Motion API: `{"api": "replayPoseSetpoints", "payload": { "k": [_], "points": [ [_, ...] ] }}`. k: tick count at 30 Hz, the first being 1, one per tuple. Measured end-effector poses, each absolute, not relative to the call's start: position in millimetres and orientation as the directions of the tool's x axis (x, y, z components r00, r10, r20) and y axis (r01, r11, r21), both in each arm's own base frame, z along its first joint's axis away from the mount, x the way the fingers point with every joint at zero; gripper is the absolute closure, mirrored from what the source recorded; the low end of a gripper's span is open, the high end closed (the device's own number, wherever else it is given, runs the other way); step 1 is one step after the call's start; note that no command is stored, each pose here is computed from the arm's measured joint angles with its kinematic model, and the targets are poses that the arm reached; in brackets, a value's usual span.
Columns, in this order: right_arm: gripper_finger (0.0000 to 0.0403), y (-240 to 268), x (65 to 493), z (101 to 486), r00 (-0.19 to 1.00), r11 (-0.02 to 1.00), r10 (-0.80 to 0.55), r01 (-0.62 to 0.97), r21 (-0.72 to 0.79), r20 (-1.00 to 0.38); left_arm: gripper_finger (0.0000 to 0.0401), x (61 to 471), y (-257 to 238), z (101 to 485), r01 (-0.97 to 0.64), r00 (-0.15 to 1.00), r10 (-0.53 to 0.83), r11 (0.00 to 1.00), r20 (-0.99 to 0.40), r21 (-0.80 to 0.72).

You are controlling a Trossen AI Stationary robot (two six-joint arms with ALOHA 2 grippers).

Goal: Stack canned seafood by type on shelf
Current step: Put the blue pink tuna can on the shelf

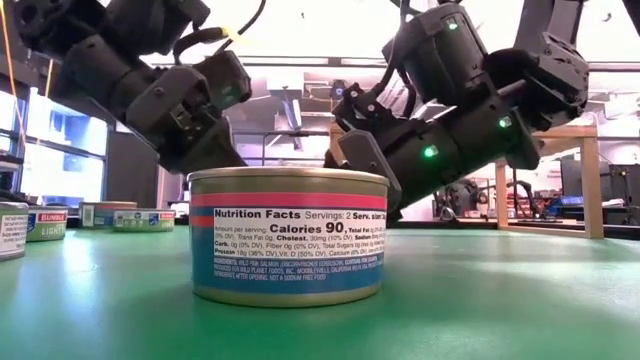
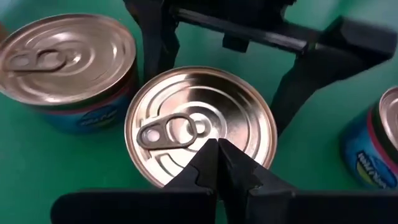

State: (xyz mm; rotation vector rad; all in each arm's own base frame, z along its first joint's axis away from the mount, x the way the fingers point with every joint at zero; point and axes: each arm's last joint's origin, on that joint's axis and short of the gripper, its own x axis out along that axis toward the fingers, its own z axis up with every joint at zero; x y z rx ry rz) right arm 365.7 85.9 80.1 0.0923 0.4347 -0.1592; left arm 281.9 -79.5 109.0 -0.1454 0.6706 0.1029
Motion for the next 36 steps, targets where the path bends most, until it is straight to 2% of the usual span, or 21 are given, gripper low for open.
{"api": "replayPoseSetpoints", "payload": {
  "k": [7,13,20,24,28,32,36],
  "points": [
    [0.0004,87,366,82,0.907,0.993,-0.097,0.118,0.025,-0.409,0.0401,287,-82,102,-0.114,0.806,0.021,0.986,-0.592,-0.119],
    [0.0004,84,367,81,0.905,0.991,-0.084,0.121,0.063,-0.417,0.0401,289,-83,106,-0.066,0.831,-0.008,0.991,-0.556,-0.114],
    [0.0004,83,369,85,0.908,0.982,-0.11,0.163,0.099,-0.405,0.0401,284,-83,151,0.008,0.894,-0.079,0.987,-0.442,-0.161],
    [0.0004,84,368,83,0.903,0.984,-0.101,0.153,0.093,-0.418,0.0401,271,-78,175,0.001,0.893,-0.074,0.987,-0.444,-0.163],
    [0.0004,84,368,83,0.901,0.984,-0.099,0.15,0.091,-0.422,0.0401,254,-70,183,-0.107,0.845,0.012,0.983,-0.535,-0.147],
    [0.0004,84,368,82,0.901,0.985,-0.1,0.151,0.088,-0.423,0.0401,245,-61,164,-0.25,0.722,0.13,0.965,-0.679,-0.081],
    [0.0004,84,368,82,0.9,0.985,-0.099,0.15,0.087,-0.425,0.0401,249,-61,138,-0.278,0.676,0.14,0.958,-0.724,-0.074]
  ]
}}
